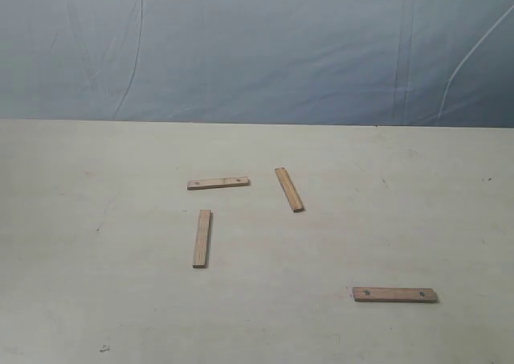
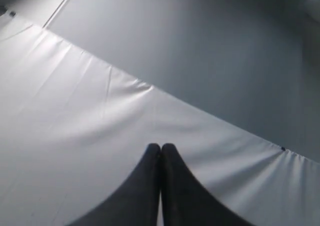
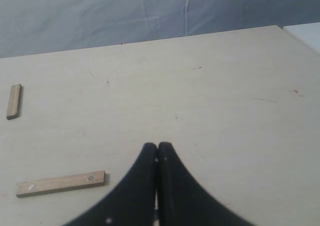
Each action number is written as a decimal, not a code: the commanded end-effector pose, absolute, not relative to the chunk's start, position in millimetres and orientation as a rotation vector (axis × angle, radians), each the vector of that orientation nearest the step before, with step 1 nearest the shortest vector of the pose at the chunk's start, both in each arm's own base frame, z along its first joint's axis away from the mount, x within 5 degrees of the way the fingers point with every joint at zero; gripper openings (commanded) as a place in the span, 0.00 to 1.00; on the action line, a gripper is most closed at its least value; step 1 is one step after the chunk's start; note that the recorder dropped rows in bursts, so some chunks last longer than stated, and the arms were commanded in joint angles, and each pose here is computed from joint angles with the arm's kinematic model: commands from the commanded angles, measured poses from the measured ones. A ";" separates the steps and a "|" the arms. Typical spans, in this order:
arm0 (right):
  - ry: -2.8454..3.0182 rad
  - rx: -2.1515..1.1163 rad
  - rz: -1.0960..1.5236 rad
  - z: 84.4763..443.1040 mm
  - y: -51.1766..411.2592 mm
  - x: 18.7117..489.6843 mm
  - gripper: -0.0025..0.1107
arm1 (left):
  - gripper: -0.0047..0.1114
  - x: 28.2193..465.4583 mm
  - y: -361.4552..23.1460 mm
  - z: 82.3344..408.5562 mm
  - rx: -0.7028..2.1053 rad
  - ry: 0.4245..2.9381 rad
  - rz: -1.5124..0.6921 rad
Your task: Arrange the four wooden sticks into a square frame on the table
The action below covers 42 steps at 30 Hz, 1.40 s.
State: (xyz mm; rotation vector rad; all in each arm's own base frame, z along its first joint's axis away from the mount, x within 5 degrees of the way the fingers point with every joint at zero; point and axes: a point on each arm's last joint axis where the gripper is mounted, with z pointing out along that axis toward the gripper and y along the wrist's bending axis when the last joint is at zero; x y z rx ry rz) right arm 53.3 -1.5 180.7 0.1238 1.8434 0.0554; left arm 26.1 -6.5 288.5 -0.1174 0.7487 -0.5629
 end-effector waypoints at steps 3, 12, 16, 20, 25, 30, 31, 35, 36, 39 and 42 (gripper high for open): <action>1.837 0.119 0.047 181.0 -1.7 53.1 0.01 | 0.04 30.5 -14.4 366.8 0.017 0.708 -0.485; 1.837 0.119 0.047 181.0 -1.7 53.1 0.01 | 0.04 147.6 -17.3 397.7 -0.039 1.306 -0.314; 1.837 0.119 0.047 181.0 -1.7 53.1 0.01 | 0.04 196.2 -14.0 382.0 -0.103 1.682 -0.148; 1.837 0.119 0.047 181.0 -1.7 53.1 0.01 | 0.04 227.6 -29.8 360.2 0.017 2.006 -0.006; 1.837 0.119 0.047 181.0 -1.7 53.1 0.01 | 0.05 251.7 -73.7 327.5 0.236 2.372 -0.137; 1.837 0.119 0.047 181.0 -1.7 53.1 0.01 | 0.18 272.4 -120.4 277.2 0.359 2.556 -0.366; 1.837 0.119 0.047 181.0 -1.7 53.1 0.01 | 0.23 276.4 -126.4 266.2 0.373 2.588 -0.379; 1.837 0.119 0.047 181.0 -1.7 53.1 0.01 | 0.47 293.1 -143.7 227.5 0.372 2.692 -0.400; 1.837 0.119 0.047 181.0 -1.7 53.1 0.01 | 0.53 298.1 -147.4 219.6 0.382 2.710 -0.395; 1.837 0.119 0.047 181.0 -1.7 53.1 0.01 | 0.58 316.7 -158.2 199.6 0.378 2.741 -0.391; 1.837 0.119 0.047 181.0 -1.7 53.1 0.01 | 0.58 334.3 -167.7 184.6 0.318 2.782 -0.407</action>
